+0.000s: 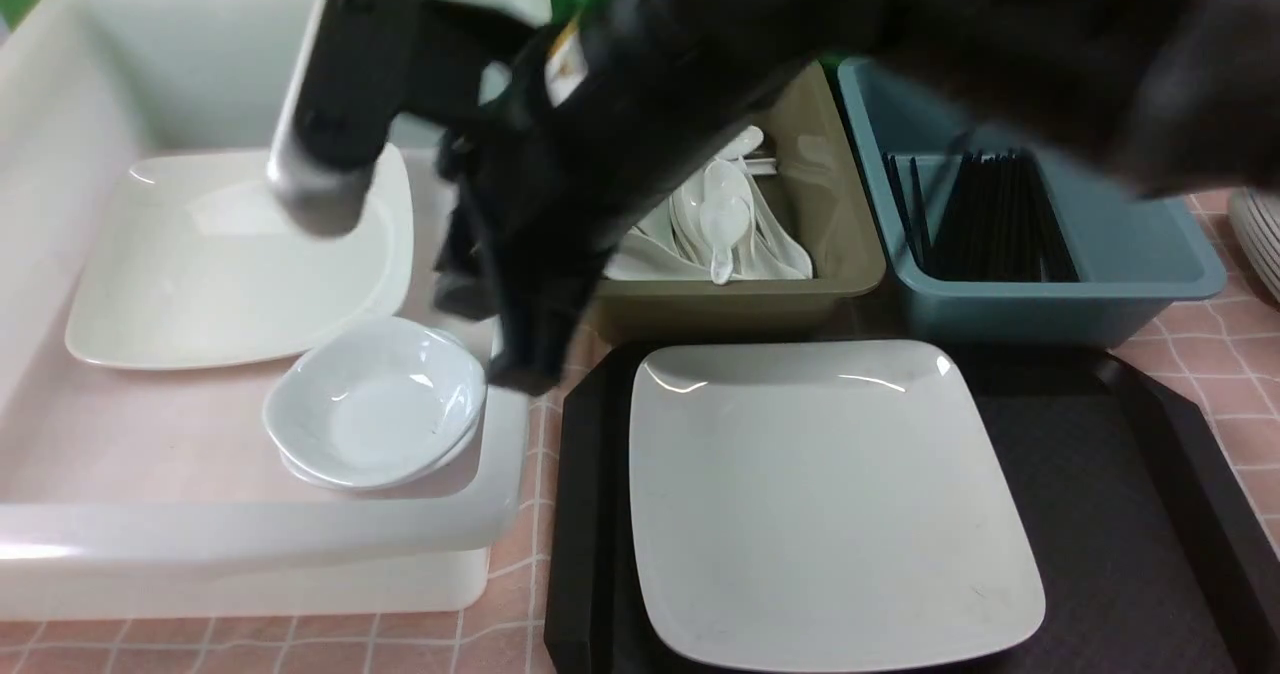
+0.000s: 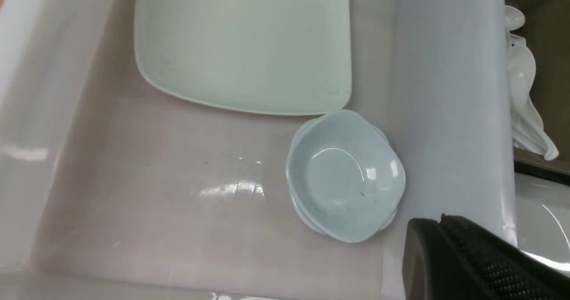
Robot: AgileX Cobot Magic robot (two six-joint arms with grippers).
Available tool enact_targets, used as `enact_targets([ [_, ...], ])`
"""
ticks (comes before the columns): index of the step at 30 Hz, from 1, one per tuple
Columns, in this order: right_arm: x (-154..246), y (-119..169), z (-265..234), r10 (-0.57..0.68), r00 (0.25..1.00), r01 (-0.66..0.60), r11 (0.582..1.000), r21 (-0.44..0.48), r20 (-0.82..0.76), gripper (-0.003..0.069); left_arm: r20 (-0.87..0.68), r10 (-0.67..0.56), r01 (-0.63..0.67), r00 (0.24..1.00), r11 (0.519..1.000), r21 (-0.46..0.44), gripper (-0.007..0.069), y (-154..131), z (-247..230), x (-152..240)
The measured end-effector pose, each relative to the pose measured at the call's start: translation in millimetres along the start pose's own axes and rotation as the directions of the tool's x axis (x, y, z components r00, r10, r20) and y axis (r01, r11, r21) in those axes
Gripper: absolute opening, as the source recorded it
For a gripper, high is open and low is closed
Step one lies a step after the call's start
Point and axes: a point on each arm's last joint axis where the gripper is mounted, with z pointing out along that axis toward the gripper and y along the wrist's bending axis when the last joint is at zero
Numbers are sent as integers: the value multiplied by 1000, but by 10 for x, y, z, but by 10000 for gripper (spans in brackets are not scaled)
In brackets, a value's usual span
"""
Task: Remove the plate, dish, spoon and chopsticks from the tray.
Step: Use the right arm to grab a plate from the dinner plate
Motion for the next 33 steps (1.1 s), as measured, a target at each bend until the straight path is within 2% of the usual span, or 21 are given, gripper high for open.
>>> enact_targets([
  [2,44,78,-359,36,999,-36,999,-2,-33,40,-20,38,-38,999,999,39,5,-86,40,12],
  [4,90,134,-681,82,995,-81,996,29,-47,30,-43,90,-86,995,993,77,5,-182,87,33],
  [5,128,158,-985,157,988,-154,983,101,-13,30,-73,145,-135,987,983,125,5,-305,147,65],
  [6,151,179,-1133,180,984,-180,975,129,8,30,-87,163,-150,983,978,143,5,-347,176,76],
  [8,255,229,-1515,264,962,-272,939,208,66,30,-123,227,-200,966,959,202,5,-500,247,131],
  [10,373,287,-1792,338,934,-357,900,248,119,30,-163,291,-243,943,934,263,5,-660,319,202],
  [13,544,380,-2036,419,893,-450,850,273,167,30,-204,335,-261,920,911,318,7,-820,386,283],
  [15,821,588,-2221,509,839,-543,792,277,192,30,-267,377,-261,887,886,384,24,-1053,474,420],
  [17,994,747,-2257,556,809,-588,764,266,191,30,-296,399,-259,868,872,415,43,-1193,523,508],
  [20,1422,1111,-2214,666,727,-685,687,243,168,30,-340,448,-274,827,849,452,112,-1523,712,722],
  [21,1422,1111,-2214,671,722,-691,682,242,170,30,-340,457,-281,822,844,456,112,-1537,707,739],
  [22,1642,1286,-2142,730,665,-744,627,232,158,30,-357,486,-304,798,835,458,157,-1684,822,861],
  [26,2140,1650,-1855,851,501,-859,466,211,160,30,-426,539,-351,727,824,445,276,-1936,1139,1160],
  [28,2363,1785,-1609,894,435,-886,404,228,108,30,-461,545,-355,701,826,437,332,-2017,1288,1284],
  [29,2384,1797,-1585,900,422,-891,391,229,105,30,-460,544,-354,701,826,438,337,-2022,1286,1288],
  [30,2542,1885,-1376,927,371,-905,345,249,64,30,-485,541,-350,687,832,432,374,-2061,1391,1359],
  [33,2670,1940,-1139,944,329,-914,308,264,38,30,-504,531,-342,682,840,422,413,-2079,1479,1399],
])
